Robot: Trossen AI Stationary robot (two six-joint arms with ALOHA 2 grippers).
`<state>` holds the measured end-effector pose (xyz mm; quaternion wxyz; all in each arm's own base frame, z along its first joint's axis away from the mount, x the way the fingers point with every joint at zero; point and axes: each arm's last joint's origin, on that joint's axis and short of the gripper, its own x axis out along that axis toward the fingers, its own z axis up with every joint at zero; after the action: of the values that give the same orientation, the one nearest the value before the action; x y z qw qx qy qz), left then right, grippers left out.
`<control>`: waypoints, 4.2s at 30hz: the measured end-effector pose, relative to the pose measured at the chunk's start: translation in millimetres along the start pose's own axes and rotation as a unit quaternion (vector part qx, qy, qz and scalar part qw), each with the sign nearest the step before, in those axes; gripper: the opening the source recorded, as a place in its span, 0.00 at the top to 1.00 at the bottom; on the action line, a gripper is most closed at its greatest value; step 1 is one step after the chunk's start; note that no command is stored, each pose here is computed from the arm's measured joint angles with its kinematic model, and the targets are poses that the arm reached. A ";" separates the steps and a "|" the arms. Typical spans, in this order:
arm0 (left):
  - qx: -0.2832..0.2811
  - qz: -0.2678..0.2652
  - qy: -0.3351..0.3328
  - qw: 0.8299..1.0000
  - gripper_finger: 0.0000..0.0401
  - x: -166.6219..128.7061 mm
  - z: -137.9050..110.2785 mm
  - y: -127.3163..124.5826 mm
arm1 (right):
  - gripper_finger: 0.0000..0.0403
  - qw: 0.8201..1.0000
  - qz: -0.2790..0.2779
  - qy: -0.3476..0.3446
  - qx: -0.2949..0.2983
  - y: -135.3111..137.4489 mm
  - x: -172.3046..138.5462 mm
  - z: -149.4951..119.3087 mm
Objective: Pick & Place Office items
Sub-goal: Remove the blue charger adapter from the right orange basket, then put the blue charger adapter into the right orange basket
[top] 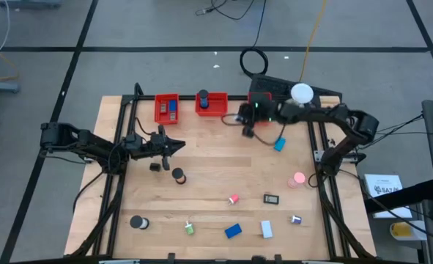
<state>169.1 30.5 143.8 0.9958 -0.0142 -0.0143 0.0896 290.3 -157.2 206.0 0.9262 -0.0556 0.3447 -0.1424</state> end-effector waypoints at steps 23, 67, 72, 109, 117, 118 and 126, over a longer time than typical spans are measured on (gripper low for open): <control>-0.119 -0.023 -0.005 0.993 0.91 1.9 2.7 -1.4 | 0.70 0.960 0.086 -0.252 0.089 98.2 77.0 -29.8; -0.087 0.138 0.210 0.964 0.99 47.6 -62.0 -4.9 | 0.69 0.959 0.164 -0.226 0.052 142.9 132.4 -38.2; -0.082 0.139 0.224 0.961 0.99 56.9 -68.4 -5.4 | 0.69 0.959 0.165 -0.226 0.051 143.1 132.4 -38.3; -0.055 0.099 0.190 0.975 0.98 50.4 -64.9 -7.1 | 0.45 0.971 0.175 -0.139 0.083 138.6 109.8 -21.2; -0.060 0.077 0.150 0.984 0.97 24.5 -61.3 -6.3 | 0.53 0.984 0.146 -0.084 0.064 129.0 75.9 -1.8; -0.060 0.073 0.150 0.984 0.96 22.4 -61.5 -6.4 | 0.55 0.985 0.139 -0.078 0.063 127.3 70.5 0.7; -0.058 0.070 0.146 0.985 0.92 24.2 -60.5 -6.6 | 0.85 0.987 0.122 -0.094 0.047 115.3 27.1 26.4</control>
<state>195.9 26.7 84.1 0.9758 -0.0861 0.1273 0.1555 353.1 -55.4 186.0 0.9665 0.0169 0.2533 -0.0386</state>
